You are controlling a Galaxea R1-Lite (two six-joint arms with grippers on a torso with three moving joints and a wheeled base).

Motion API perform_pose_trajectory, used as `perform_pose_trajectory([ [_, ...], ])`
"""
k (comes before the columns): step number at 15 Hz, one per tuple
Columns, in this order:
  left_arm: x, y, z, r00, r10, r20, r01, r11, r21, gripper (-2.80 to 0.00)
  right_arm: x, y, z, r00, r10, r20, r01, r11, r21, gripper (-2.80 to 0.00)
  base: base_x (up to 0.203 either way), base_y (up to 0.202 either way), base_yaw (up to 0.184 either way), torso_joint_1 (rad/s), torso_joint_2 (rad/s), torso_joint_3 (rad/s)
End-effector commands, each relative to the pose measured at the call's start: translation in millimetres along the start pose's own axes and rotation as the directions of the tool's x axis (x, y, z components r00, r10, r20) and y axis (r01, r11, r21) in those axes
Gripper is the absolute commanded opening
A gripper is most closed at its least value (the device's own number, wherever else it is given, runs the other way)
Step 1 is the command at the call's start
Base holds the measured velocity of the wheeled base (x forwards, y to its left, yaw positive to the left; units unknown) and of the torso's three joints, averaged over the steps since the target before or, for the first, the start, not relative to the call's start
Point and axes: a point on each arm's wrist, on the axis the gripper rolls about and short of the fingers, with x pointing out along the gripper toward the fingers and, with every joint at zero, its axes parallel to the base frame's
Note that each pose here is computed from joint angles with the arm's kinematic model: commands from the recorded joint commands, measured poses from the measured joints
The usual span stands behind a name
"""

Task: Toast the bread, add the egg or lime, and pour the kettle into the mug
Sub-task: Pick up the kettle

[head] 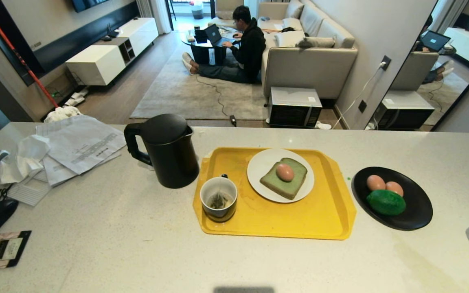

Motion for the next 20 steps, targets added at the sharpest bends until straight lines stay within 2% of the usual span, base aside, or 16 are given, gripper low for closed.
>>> perform_pose_trajectory([
  [1,0.0,0.0,-0.3,1.0,0.0,0.0,0.0,1.0,0.0,-2.8,0.1,0.0,-0.3,1.0,0.001,-0.002,-0.001,1.0,-0.001,-2.8,0.0,0.0,0.0,-0.137,0.25,0.105],
  [6,-0.1,0.0,0.0,1.0,0.0,0.001,0.0,1.0,0.002,-2.8,0.1,0.0,0.0,1.0,0.001,-0.001,-0.001,1.0,-0.001,-2.8,0.0,0.0,0.0,-0.153,0.3,0.147],
  [12,-0.1,0.0,0.0,1.0,0.0,0.001,0.0,1.0,0.001,-2.8,0.1,0.0,0.0,1.0,0.001,-0.001,-0.001,1.0,-0.001,-2.8,0.0,0.0,0.0,-0.166,0.31,0.273],
  [20,-0.1,-0.1,0.0,1.0,0.0,0.001,0.0,1.0,-0.002,-2.8,0.1,0.0,-0.2,1.0,0.001,-0.002,-0.001,1.0,-0.003,-2.8,0.0,0.0,0.0,-0.174,0.33,0.151],
])
